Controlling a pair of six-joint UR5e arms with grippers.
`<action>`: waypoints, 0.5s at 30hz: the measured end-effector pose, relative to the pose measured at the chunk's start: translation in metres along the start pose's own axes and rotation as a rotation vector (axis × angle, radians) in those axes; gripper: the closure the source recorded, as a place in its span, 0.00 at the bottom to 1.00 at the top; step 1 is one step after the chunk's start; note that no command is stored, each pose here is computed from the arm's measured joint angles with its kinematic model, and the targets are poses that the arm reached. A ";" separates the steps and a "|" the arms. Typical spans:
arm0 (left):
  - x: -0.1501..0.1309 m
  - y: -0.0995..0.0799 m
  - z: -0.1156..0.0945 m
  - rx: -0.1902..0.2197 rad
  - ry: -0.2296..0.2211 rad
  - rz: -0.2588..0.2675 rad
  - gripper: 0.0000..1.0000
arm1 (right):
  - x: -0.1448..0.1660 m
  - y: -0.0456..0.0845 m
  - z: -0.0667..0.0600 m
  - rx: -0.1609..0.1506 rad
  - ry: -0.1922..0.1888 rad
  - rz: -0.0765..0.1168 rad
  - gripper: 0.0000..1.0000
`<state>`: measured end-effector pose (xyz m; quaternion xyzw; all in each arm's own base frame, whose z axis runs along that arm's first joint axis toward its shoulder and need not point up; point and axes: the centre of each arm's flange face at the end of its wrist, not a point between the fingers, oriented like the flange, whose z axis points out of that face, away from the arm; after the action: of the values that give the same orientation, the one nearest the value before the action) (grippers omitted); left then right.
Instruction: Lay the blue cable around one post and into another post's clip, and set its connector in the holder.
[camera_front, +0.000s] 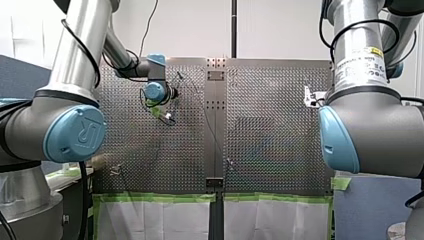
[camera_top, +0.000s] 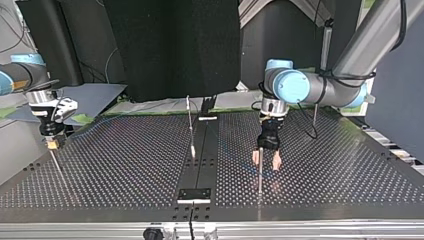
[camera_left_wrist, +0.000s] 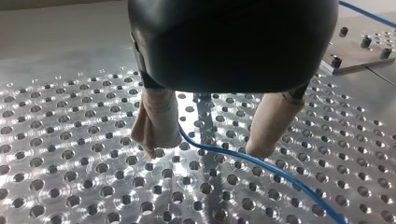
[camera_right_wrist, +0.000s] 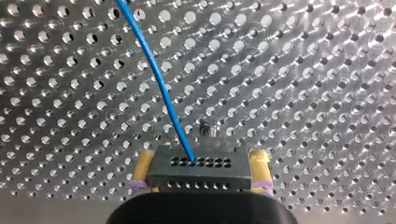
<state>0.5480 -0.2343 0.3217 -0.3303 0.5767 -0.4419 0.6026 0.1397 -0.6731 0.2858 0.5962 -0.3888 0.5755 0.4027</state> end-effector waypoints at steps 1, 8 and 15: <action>0.000 0.000 0.000 0.000 0.000 0.000 0.00 | 0.000 0.000 0.000 0.000 0.001 0.000 0.50; 0.000 0.000 0.000 0.000 0.000 0.002 0.00 | 0.001 0.002 0.001 -0.004 0.008 -0.001 0.36; 0.000 0.000 0.000 0.000 0.000 0.002 0.00 | 0.001 0.003 0.002 -0.008 0.021 0.010 0.16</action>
<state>0.5480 -0.2343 0.3216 -0.3297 0.5771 -0.4411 0.6030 0.1374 -0.6763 0.2874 0.5865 -0.3898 0.5822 0.4063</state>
